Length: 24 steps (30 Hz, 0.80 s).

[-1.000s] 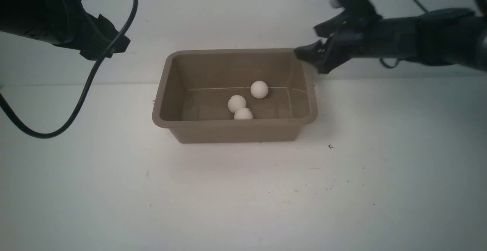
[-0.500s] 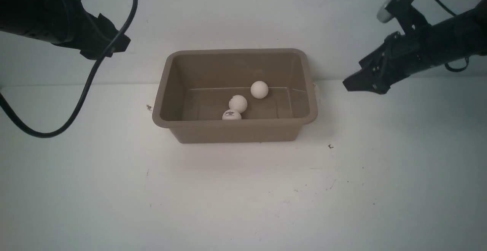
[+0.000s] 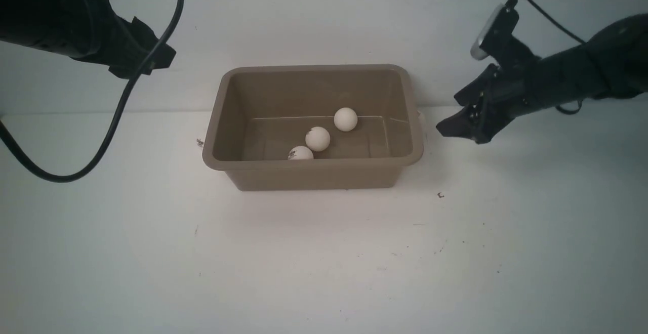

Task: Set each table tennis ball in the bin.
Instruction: Use the right arm to clamp the table tennis ball closest to it

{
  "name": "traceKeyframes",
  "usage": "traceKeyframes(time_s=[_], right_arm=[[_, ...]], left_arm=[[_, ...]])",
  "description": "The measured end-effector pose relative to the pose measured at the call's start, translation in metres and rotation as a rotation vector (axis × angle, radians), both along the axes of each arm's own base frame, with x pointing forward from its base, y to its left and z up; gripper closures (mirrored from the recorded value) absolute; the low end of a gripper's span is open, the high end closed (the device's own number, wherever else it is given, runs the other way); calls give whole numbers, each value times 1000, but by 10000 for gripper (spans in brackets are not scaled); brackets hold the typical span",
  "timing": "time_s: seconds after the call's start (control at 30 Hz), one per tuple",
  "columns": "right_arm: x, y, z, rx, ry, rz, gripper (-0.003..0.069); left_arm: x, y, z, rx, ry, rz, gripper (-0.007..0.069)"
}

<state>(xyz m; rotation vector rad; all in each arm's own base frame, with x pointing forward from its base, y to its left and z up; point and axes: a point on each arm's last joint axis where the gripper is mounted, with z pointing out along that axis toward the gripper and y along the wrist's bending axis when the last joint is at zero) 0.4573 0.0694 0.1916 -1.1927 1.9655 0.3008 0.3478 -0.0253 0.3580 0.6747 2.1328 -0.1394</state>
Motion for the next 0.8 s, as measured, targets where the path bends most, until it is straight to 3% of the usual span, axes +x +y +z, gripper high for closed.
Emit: traceKeyframes(time_s=[0.2, 0.8], right_arm=[[9, 1, -25, -11, -53, 21, 125], [30, 18, -33, -18, -224, 65, 123]], left_arm=[[0, 0, 0, -2, 0, 0, 199], [0, 0, 0, -4, 4, -2, 199]])
